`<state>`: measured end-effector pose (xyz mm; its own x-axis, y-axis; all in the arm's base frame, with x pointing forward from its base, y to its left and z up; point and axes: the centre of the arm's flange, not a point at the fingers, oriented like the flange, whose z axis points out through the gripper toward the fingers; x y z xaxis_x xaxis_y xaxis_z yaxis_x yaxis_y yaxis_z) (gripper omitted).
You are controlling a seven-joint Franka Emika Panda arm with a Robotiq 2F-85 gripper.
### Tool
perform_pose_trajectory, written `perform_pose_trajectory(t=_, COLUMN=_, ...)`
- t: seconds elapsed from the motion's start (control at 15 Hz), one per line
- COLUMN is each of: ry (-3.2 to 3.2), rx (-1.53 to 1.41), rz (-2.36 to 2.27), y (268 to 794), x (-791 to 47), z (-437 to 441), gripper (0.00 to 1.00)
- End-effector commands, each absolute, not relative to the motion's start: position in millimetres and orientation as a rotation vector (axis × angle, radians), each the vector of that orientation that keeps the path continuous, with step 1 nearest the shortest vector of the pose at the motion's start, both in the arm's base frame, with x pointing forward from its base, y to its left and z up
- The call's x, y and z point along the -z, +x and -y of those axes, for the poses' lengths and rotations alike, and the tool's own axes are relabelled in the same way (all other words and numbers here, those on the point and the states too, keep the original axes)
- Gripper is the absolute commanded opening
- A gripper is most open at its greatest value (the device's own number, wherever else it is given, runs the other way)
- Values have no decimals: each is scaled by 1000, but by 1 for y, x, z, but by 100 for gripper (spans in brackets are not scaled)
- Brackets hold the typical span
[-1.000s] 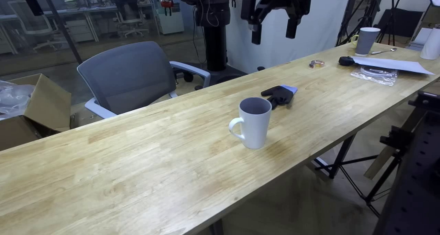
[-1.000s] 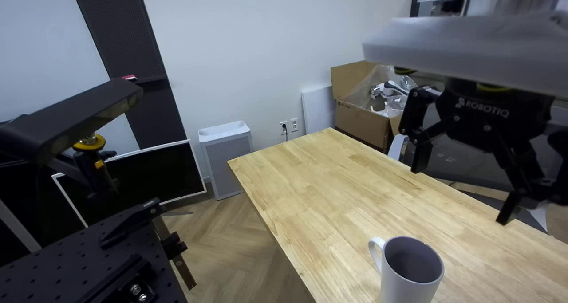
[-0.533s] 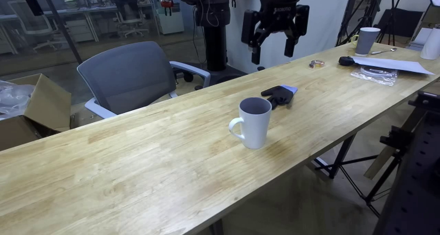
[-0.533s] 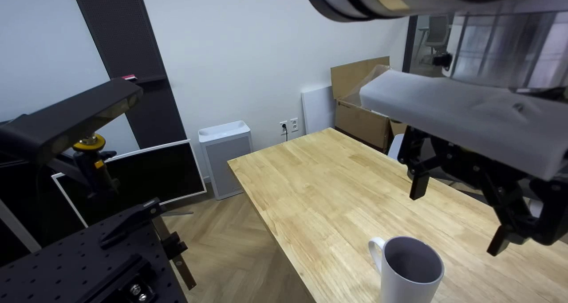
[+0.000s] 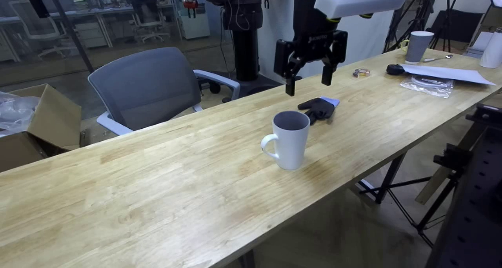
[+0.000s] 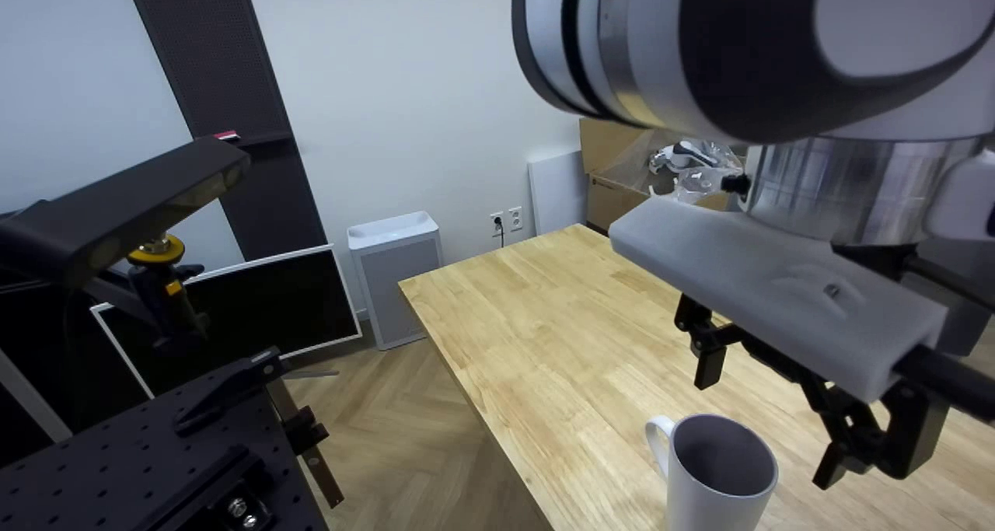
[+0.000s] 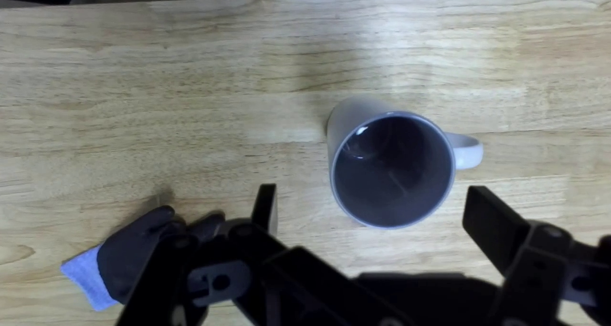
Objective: Move the cup forward
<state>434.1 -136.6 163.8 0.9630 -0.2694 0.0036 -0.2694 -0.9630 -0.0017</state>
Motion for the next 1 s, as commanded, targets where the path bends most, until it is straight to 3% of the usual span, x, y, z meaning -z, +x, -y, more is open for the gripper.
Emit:
perform_pose_trajectory(t=0.0, ry=-3112, rx=0, rz=-425, y=440, x=-145, z=141, gripper=100)
perform_pose_trajectory(t=0.93, ry=-3159, rx=20, rz=-451, y=442, x=-101, z=174, gripper=100)
